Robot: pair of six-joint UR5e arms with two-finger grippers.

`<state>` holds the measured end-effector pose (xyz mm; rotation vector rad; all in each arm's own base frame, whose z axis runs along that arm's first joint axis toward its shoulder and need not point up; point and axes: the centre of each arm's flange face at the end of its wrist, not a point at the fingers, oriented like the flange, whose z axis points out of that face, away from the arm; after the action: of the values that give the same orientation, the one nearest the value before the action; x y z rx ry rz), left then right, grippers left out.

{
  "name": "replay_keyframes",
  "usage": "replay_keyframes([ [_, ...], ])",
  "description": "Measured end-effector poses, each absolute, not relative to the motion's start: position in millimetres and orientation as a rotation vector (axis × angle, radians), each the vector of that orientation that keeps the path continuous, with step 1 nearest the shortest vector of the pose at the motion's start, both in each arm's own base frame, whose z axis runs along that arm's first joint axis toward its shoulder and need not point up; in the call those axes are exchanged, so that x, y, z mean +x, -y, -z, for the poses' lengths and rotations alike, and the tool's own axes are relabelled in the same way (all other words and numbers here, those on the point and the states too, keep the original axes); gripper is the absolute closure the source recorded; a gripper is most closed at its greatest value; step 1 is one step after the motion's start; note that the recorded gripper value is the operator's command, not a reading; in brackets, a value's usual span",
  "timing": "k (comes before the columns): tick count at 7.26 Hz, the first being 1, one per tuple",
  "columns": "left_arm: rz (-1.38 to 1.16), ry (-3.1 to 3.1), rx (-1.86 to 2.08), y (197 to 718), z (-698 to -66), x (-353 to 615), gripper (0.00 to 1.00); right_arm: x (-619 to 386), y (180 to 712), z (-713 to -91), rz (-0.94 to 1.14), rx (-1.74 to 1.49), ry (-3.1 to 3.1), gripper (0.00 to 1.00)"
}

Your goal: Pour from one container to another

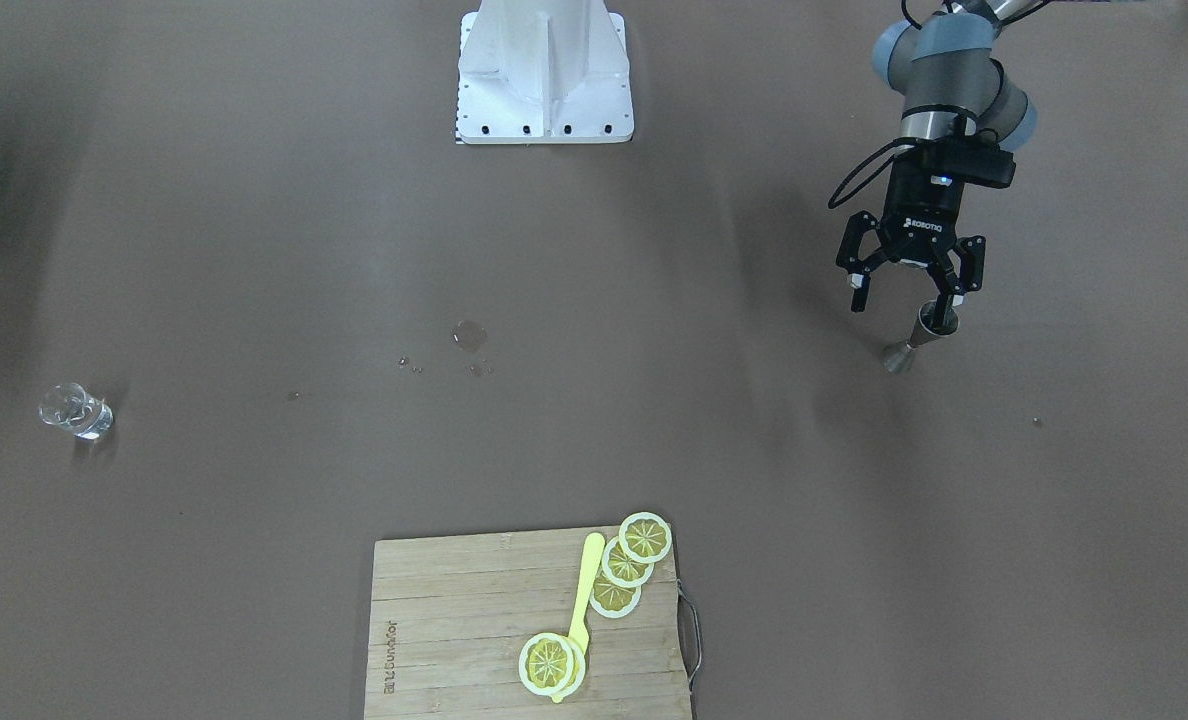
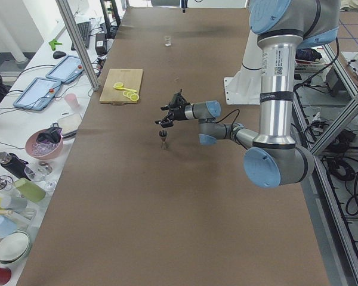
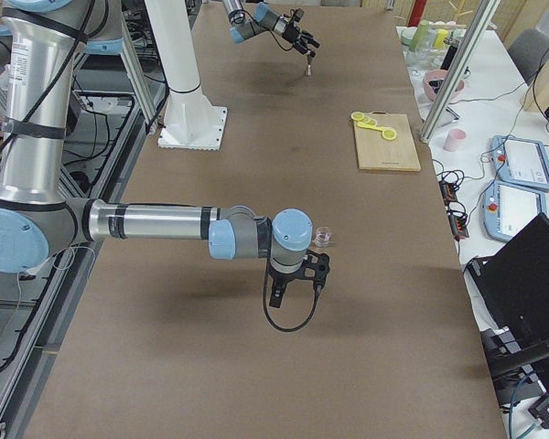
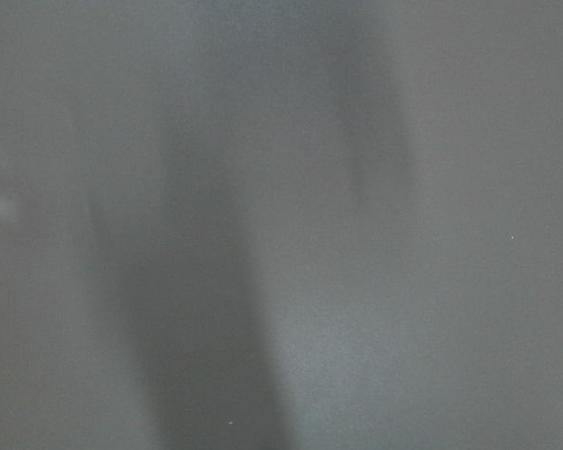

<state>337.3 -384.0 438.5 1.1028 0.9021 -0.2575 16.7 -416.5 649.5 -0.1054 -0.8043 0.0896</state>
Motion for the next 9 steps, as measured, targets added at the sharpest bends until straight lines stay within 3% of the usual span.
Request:
replay_keyframes([
  [3,0.108,-0.922,0.897,416,-421,337,0.02,42,408,-648,0.018,-0.083,0.758,0.0],
  [7,-0.144,-0.737,0.713,536,-329,301,0.02,54,407,-637,-0.003,-0.1,0.705,0.0],
  [9,-0.214,-0.592,0.594,574,-314,269,0.02,55,404,-638,-0.02,-0.104,0.757,0.0],
])
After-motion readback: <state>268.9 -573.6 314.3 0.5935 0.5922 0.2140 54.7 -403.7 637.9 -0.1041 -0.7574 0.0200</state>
